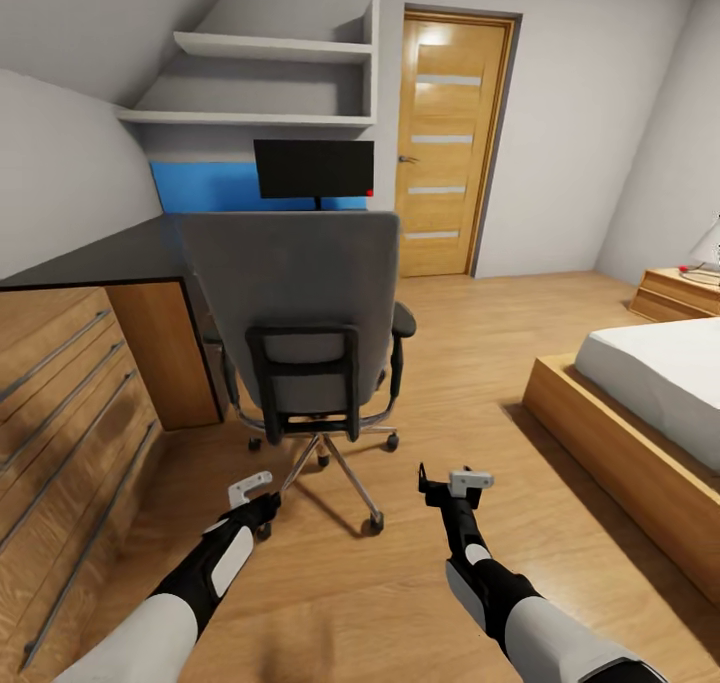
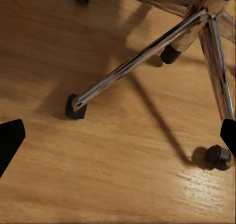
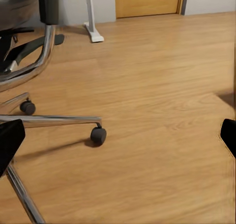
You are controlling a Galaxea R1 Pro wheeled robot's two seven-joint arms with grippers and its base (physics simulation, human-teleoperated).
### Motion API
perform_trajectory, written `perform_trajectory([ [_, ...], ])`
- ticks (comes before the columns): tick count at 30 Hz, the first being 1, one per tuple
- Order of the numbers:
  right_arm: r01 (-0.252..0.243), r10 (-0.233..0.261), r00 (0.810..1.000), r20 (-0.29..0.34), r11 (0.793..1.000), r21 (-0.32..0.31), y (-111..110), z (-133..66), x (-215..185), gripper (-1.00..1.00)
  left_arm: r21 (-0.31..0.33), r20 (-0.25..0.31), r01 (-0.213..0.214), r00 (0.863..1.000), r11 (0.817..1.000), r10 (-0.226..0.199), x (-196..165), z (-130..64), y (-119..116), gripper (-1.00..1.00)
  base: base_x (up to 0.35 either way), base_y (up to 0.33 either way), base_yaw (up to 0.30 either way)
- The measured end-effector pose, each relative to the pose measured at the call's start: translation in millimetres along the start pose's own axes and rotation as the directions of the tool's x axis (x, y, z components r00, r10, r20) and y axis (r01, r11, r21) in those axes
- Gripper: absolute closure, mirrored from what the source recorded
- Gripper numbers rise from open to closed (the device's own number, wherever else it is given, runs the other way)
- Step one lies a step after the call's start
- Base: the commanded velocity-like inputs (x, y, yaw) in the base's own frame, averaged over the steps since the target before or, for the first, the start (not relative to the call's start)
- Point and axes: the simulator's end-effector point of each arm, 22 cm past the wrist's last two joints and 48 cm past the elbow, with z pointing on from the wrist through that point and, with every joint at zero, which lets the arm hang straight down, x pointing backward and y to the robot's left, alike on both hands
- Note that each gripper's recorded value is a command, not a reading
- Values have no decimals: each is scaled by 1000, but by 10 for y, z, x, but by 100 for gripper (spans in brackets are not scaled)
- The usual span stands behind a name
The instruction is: In the bedroom, organize the workspace by keeping the computer under the desk, ensuring the monitor is on the desk, placing the keyboard on the desk next to the monitor, placing the mouse on the desk next to the keyboard, moving the folder from the swivel chair onto the desk next to the mouse, stacking the notebook on top of the folder with the pen on top of the notebook, and positioning the swivel chair next to the desk.
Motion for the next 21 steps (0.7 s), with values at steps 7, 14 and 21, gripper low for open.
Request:
perform_trajectory([
  [7, 0, 0, 1000, -1, 1000, -2, 10, -1, 2, -100, 3, -2, -8, 1000, 1000, 8, 13, -3, -21, -100, -4, -246, 6],
  [14, 0, 0, 1000, -2, 1000, -4, 17, -1, 2, -100, 7, -7, -38, 999, 999, 38, 66, -2, -44, -100, 0, -47, 1],
  [21, -20, 19, 1000, -9, 999, -31, 271, -38, 18, -100, 13, 133, -81, 988, 997, 79, -135, -19, -91, -100, 0, 0, 206],
])
